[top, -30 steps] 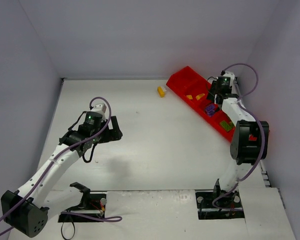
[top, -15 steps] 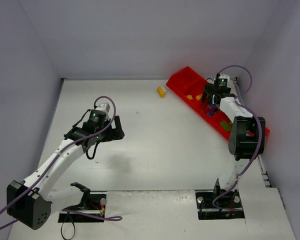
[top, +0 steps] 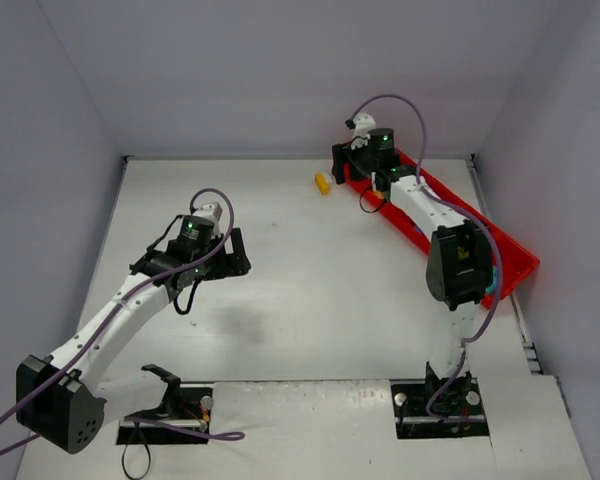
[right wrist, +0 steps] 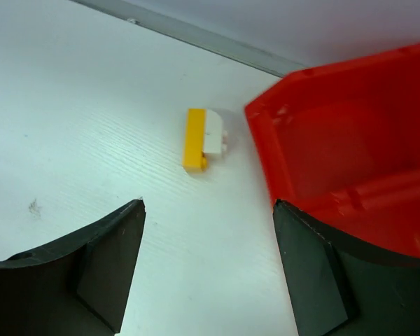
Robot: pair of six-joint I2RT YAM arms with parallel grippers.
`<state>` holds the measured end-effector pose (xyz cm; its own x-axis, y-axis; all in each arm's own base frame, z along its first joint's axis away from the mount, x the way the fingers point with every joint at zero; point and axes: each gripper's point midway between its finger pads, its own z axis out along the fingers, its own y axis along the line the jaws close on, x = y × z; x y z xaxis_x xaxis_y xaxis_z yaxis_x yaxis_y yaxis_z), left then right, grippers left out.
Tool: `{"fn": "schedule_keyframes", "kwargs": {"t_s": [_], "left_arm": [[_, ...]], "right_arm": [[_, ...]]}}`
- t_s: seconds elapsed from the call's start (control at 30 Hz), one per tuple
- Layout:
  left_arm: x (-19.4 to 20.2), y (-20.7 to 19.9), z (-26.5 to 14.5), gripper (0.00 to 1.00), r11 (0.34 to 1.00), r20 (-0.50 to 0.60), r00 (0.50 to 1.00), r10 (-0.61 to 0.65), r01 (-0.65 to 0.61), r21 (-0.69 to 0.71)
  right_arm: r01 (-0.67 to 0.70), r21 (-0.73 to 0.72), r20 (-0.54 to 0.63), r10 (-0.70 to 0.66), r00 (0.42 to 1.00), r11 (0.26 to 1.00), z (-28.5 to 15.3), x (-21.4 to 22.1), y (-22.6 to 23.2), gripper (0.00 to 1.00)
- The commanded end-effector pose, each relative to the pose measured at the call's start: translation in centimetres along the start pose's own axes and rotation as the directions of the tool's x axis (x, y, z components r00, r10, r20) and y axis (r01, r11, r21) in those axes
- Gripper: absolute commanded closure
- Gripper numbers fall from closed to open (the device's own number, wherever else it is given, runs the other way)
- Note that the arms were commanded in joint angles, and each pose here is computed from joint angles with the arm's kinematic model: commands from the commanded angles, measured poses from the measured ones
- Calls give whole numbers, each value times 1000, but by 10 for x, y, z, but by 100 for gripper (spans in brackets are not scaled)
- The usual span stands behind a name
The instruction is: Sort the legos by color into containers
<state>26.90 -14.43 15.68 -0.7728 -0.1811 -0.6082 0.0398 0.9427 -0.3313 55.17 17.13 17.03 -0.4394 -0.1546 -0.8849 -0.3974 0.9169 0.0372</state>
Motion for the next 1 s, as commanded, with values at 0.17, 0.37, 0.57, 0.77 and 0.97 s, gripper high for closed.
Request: {"fn": "schedule_keyframes", "kwargs": {"t_s": [0.17, 0.37, 0.57, 0.77, 0.97], "left_arm": [[-26, -7, -18, 16, 1000, 80, 997, 8, -8, 2], [-21, -1, -23, 16, 1000, 77, 997, -1, 2, -18], [-19, 3, -24, 16, 999, 75, 997, -3, 6, -33], [-18, 2, -22, 16, 999, 66, 998, -5, 7, -32], [-19, 3, -25, 16, 999, 72, 997, -3, 5, -35]], "right_arm": [[31, -92, -47, -35, 998, 995, 77, 36, 35, 33], [15, -76, -71, -20, 997, 997, 104, 56, 40, 38], [-12, -34, -80, 9, 997, 999, 120, 69, 34, 43], [-18, -6, -79, 17, 997, 1000, 133, 79, 33, 50], [-17, -6, -63, 16, 998, 1000, 141, 76, 32, 55]]}}
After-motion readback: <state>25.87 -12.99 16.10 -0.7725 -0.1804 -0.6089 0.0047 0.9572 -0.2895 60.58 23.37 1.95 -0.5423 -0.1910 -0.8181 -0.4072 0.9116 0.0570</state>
